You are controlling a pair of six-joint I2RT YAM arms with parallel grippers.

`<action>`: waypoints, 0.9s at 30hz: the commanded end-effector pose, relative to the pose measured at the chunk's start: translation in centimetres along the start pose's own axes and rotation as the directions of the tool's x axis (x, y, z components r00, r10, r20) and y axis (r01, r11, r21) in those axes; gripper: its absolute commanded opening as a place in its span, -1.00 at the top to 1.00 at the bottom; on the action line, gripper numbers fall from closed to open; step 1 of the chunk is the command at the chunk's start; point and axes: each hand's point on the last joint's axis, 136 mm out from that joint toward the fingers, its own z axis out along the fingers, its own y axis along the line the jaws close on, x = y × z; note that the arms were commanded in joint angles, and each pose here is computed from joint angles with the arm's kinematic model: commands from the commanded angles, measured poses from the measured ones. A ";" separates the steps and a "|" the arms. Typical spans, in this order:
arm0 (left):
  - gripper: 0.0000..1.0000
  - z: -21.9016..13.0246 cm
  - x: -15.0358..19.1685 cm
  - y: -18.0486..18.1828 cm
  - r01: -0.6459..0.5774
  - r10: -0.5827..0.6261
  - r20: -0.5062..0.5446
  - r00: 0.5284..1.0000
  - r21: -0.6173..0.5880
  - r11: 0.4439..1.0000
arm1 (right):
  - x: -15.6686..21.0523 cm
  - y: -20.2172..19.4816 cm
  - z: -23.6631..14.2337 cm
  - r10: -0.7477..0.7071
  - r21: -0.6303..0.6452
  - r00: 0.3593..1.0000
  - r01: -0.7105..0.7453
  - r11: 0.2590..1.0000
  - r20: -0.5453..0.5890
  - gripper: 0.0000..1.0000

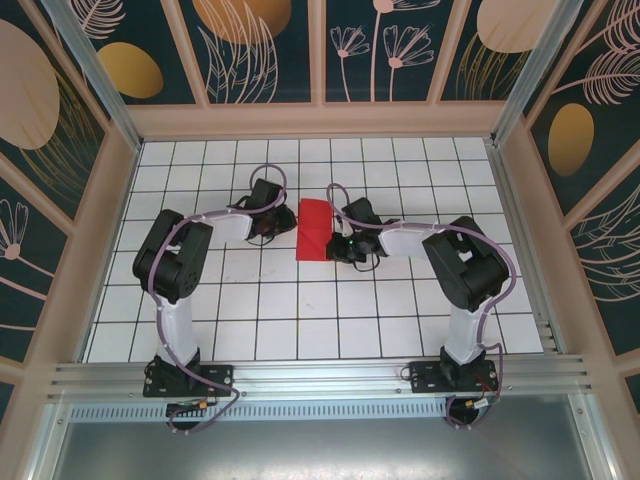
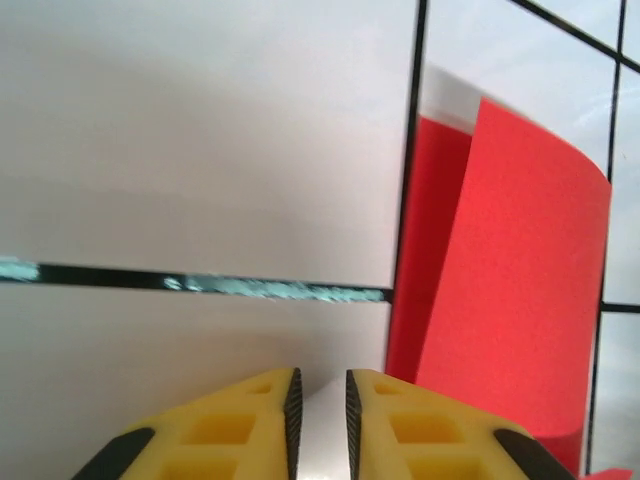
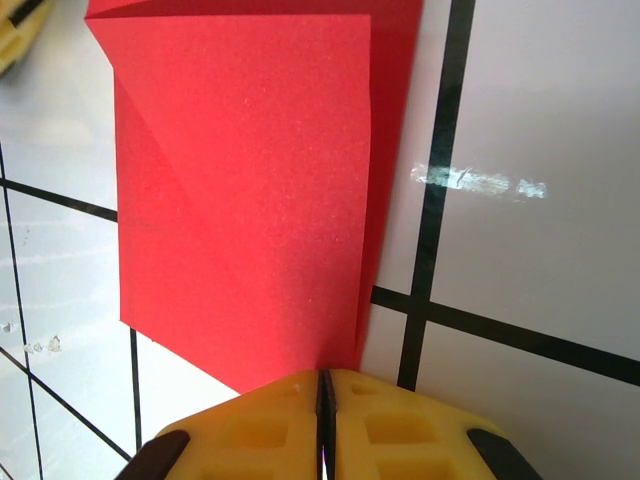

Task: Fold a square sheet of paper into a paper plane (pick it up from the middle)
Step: Fold the triangle a second time at the center of the table.

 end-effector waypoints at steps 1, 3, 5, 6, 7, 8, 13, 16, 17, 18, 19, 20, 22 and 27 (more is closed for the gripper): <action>0.50 -2.6 -1.5 -2.4 -0.059 0.055 0.047 0.997 0.077 0.995 | 5.5 -6.3 1.4 0.086 0.210 0.984 -0.052 0.976 -0.154 0.73; 0.49 -3.9 -1.4 -3.9 -0.056 0.048 0.056 0.997 0.149 0.987 | 5.4 -6.2 1.5 0.085 0.203 0.984 -0.053 0.978 -0.154 0.73; 0.49 -4.8 -0.5 -4.9 -0.039 0.030 0.044 0.999 0.209 0.977 | 5.4 -6.2 1.5 0.088 0.205 0.984 -0.056 0.977 -0.153 0.73; 0.50 -5.2 0.0 -5.5 -0.028 0.020 0.036 0.999 0.246 0.969 | 5.4 -6.1 1.5 0.087 0.201 0.984 -0.055 0.978 -0.153 0.74; 0.51 -5.4 0.6 -5.9 -0.018 0.011 0.025 1.000 0.273 0.962 | 5.5 -6.2 1.5 0.089 0.202 0.984 -0.057 0.978 -0.153 0.74; 0.53 -5.4 1.4 -6.5 -0.005 0.003 0.007 1.000 0.305 0.952 | 5.5 -6.2 1.4 0.089 0.204 0.984 -0.057 0.977 -0.152 0.76; 0.63 -4.8 5.4 -8.4 0.042 -0.006 -0.094 0.996 0.395 0.917 | 5.5 -6.1 1.3 0.091 0.192 0.985 -0.062 0.979 -0.148 0.86; 0.67 -4.0 6.8 -8.8 0.058 -0.003 -0.136 0.991 0.404 0.913 | 5.5 -6.0 1.3 0.095 0.184 0.985 -0.067 0.981 -0.147 0.88; 0.70 -3.6 7.3 -8.7 0.061 -0.002 -0.148 0.989 0.395 0.917 | 5.5 -6.0 1.3 0.096 0.182 0.984 -0.068 0.981 -0.148 0.88; 0.72 -3.3 7.7 -8.5 0.068 -0.005 -0.160 0.987 0.387 0.919 | 5.4 -5.9 1.2 0.097 0.179 0.985 -0.070 0.981 -0.145 0.88; 0.73 -3.0 8.1 -8.4 0.072 -0.006 -0.170 0.985 0.384 0.920 | 5.5 -5.9 1.3 0.097 0.179 0.984 -0.070 0.981 -0.146 0.89; 0.76 -2.8 8.3 -8.4 0.076 -0.007 -0.179 0.984 0.381 0.921 | 5.5 -5.9 1.2 0.099 0.180 0.984 -0.072 0.981 -0.145 0.89; 0.77 -2.2 8.9 -8.2 0.086 -0.013 -0.196 0.980 0.370 0.925 | 5.5 -6.0 1.3 0.101 0.180 0.984 -0.073 0.981 -0.146 0.89; 0.78 -1.2 10.0 -8.0 0.103 -0.019 -0.232 0.973 0.356 0.929 | 5.5 -5.9 1.2 0.099 0.178 0.984 -0.072 0.981 -0.146 0.89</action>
